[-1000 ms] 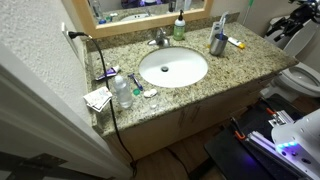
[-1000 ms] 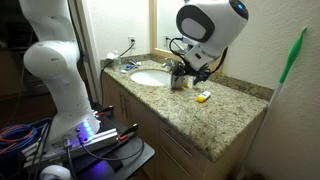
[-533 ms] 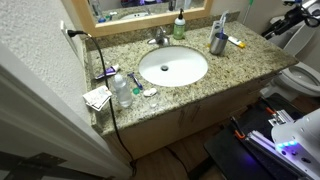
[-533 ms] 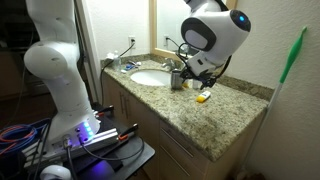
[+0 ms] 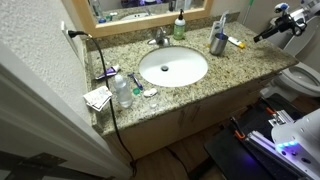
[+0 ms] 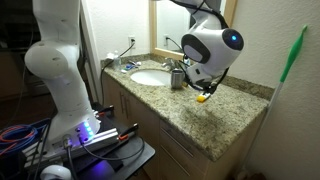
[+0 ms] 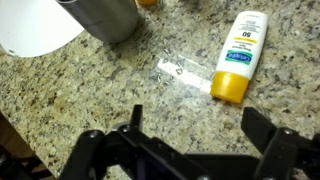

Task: Pick up the white bottle with the yellow lid and move it to the bottom right side of the counter and place it upright

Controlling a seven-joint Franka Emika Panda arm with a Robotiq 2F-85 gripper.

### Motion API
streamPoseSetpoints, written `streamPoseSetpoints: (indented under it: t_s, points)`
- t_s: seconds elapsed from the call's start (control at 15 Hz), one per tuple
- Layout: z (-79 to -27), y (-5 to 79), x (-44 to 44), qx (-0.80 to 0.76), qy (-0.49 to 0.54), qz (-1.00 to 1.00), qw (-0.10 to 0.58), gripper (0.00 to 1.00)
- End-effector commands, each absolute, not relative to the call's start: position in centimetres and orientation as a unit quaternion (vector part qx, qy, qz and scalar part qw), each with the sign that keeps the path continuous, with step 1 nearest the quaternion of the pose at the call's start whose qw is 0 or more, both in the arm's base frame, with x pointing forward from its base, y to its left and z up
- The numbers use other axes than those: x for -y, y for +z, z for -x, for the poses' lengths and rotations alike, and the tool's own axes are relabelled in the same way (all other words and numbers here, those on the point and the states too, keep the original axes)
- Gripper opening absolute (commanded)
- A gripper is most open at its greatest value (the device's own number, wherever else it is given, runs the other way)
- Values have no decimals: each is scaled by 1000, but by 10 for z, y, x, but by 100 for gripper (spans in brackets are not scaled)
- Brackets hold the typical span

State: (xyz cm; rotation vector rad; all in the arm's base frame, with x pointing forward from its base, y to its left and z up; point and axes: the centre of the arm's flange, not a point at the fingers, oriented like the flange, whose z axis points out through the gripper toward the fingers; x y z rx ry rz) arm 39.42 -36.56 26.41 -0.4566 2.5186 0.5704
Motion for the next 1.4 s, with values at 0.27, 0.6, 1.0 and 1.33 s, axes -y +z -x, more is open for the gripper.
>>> streamPoseSetpoints:
  t_s: [0.27, 0.6, 1.0, 1.33]
  points:
    - [-412, 225, 354, -921, 152, 120, 339, 100]
    - [-415, 232, 355, -925, 159, 118, 325, 100]
    - [-431, 201, 341, -914, 146, 96, 366, 100]
    - [-426, 200, 339, -916, 159, 82, 358, 100]
